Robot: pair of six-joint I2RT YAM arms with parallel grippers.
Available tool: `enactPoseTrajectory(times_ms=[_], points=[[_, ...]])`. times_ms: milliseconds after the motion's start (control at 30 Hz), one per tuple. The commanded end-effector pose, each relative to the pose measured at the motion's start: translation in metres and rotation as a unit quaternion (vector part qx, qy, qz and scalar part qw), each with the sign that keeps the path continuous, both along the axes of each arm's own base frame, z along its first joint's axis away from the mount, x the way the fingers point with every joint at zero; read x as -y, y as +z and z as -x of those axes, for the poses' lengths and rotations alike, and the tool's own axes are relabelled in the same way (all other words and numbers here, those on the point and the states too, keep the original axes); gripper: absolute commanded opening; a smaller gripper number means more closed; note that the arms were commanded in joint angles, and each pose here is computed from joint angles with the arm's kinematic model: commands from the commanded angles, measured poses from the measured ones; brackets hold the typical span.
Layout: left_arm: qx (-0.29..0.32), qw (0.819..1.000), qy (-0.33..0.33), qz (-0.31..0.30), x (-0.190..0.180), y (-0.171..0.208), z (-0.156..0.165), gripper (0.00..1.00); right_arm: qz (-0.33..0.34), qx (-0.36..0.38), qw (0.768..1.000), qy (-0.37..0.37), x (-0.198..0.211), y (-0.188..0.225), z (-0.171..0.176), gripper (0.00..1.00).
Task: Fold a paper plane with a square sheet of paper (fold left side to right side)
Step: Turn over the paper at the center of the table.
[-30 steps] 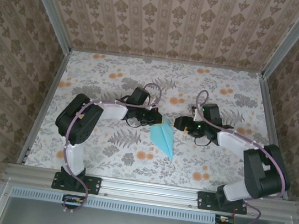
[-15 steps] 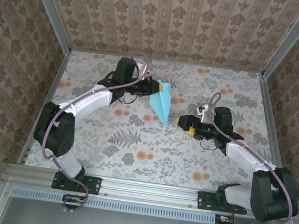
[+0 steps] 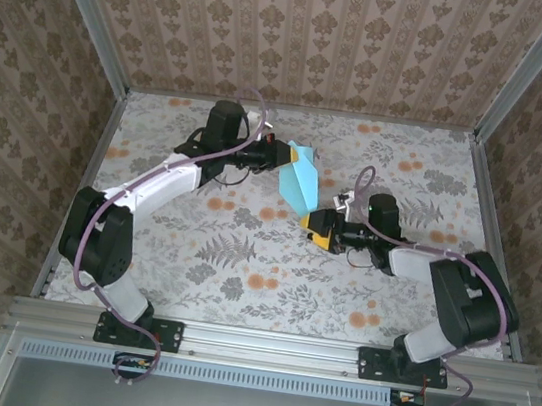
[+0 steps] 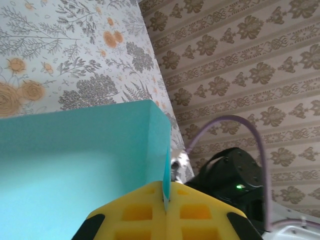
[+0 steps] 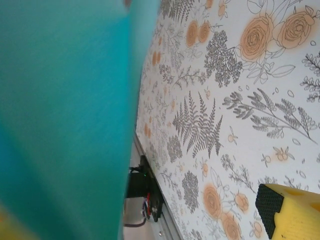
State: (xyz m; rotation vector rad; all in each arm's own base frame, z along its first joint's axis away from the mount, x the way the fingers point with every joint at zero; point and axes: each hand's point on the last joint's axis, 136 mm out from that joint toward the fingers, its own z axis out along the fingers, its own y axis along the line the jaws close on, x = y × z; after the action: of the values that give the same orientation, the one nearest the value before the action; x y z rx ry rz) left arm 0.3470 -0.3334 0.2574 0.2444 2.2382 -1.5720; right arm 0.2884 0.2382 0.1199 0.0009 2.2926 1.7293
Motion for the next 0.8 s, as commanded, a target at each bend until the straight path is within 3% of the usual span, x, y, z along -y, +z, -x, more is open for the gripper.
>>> enactPoseTrajectory(times_ms=[0,400,767], points=[[0.001,1.0,-0.008,0.028,0.0,0.014,0.007,0.0,-0.059,0.05,0.997,0.013,-0.013,0.037,-0.016,0.95],[-0.017,1.0,-0.002,0.019,-0.004,-0.002,0.008,0.0,-0.075,0.09,0.993,0.02,-0.015,0.072,-0.028,0.7],[-0.03,0.999,0.002,0.012,-0.011,-0.017,0.01,0.0,-0.066,0.111,0.992,0.009,-0.005,0.089,-0.032,0.57]])
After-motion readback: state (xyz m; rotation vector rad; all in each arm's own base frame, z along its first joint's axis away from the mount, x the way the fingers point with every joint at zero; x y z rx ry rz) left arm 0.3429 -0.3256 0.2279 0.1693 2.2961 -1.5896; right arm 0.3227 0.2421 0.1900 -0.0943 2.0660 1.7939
